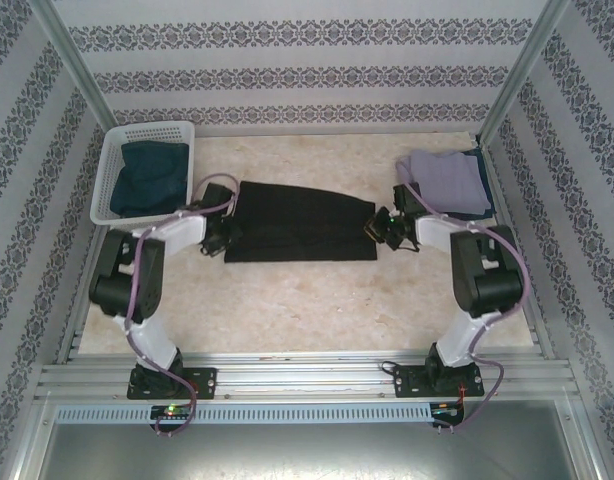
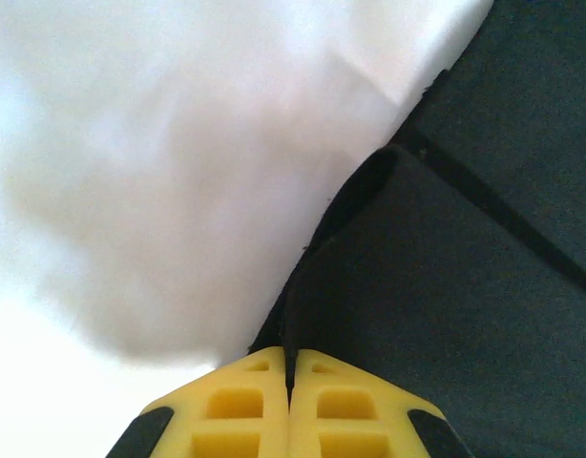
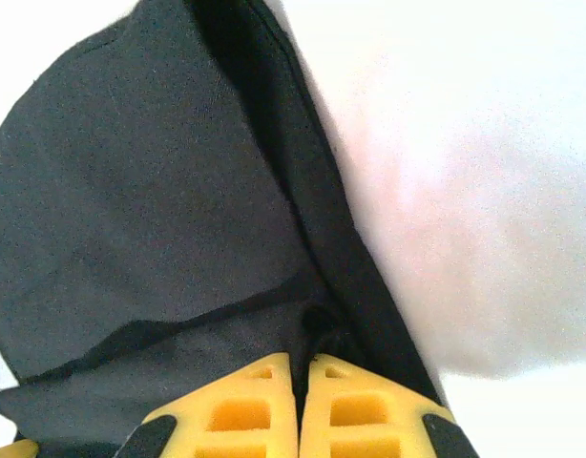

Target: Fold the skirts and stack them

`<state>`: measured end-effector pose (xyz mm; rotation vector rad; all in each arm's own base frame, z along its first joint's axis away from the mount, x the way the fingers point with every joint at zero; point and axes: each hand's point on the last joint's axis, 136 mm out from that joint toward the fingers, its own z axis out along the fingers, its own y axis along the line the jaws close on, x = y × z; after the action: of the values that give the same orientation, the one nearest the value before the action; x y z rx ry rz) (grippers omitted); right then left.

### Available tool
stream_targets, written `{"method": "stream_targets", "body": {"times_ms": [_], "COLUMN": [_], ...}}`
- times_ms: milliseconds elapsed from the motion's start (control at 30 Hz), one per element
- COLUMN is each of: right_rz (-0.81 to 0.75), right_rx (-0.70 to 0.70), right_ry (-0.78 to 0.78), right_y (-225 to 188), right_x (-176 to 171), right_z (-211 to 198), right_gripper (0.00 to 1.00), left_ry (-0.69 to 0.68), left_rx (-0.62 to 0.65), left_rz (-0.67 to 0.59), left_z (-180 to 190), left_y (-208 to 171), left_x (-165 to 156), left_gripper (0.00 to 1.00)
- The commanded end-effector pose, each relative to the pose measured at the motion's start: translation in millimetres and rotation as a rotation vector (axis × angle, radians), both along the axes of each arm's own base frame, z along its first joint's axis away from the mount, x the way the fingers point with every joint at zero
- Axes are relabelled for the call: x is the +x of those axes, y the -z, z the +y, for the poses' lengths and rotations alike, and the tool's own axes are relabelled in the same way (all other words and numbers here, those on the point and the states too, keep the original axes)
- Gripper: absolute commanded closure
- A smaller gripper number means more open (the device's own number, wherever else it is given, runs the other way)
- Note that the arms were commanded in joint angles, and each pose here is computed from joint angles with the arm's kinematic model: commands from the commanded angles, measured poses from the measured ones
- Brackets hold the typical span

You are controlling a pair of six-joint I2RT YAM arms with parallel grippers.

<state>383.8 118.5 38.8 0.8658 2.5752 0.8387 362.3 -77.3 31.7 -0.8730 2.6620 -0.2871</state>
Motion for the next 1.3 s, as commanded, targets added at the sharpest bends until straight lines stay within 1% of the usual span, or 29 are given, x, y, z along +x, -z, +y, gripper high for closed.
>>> {"method": "stream_targets", "body": {"times_ms": [0, 67, 167, 233, 367, 467, 667, 767, 1067, 1267], "right_rz": [0.014, 0.010, 0.004, -0.018, -0.090, -0.121, -0.137, -0.132, -0.131, -0.163], "right_rx": [-0.054, -0.048, -0.037, -0.032, -0.025, -0.042, -0.043, -0.038, -0.028, -0.002], "right_ry": [0.013, 0.024, 0.032, 0.042, 0.084, 0.094, 0.078, 0.071, 0.065, 0.080], "right_y": [-7, -14, -22, -29, -49, -57, -60, -55, -45, -46], "right_x": [-34, -48, -55, -49, -26, -11, 16, 24, 45, 64], "right_z": [-15, -17, -16, -15, -16, -19, -16, -13, -11, -12], "right_gripper": [1.00, 1.00, 1.00, 1.00, 1.00, 1.00, 1.00, 1.00, 1.00, 0.98], "left_ry": [-0.095, -0.104, -0.090, -0.072, -0.031, -0.011, 0.027, 0.046, 0.051, 0.039], "left_rx": [-0.021, -0.044, -0.059, -0.066, -0.071, -0.064, -0.037, -0.030, -0.001, -0.007], "left_rz": [-0.002, -0.034, -0.085, -0.111, -0.165, -0.194, -0.196, -0.180, -0.131, -0.136], "left_z": [13, 13, 11, 8, -1, -5, -11, -14, -13, -11], "left_y": [-15, -35, -64, -79, -104, -112, -108, -102, -79, -73], "left_x": [-35, -47, -45, -34, -3, 19, 56, 68, 85, 96], "left_gripper": [1.00, 1.00, 1.00, 1.00, 1.00, 1.00, 1.00, 1.00, 1.00, 1.00]}}
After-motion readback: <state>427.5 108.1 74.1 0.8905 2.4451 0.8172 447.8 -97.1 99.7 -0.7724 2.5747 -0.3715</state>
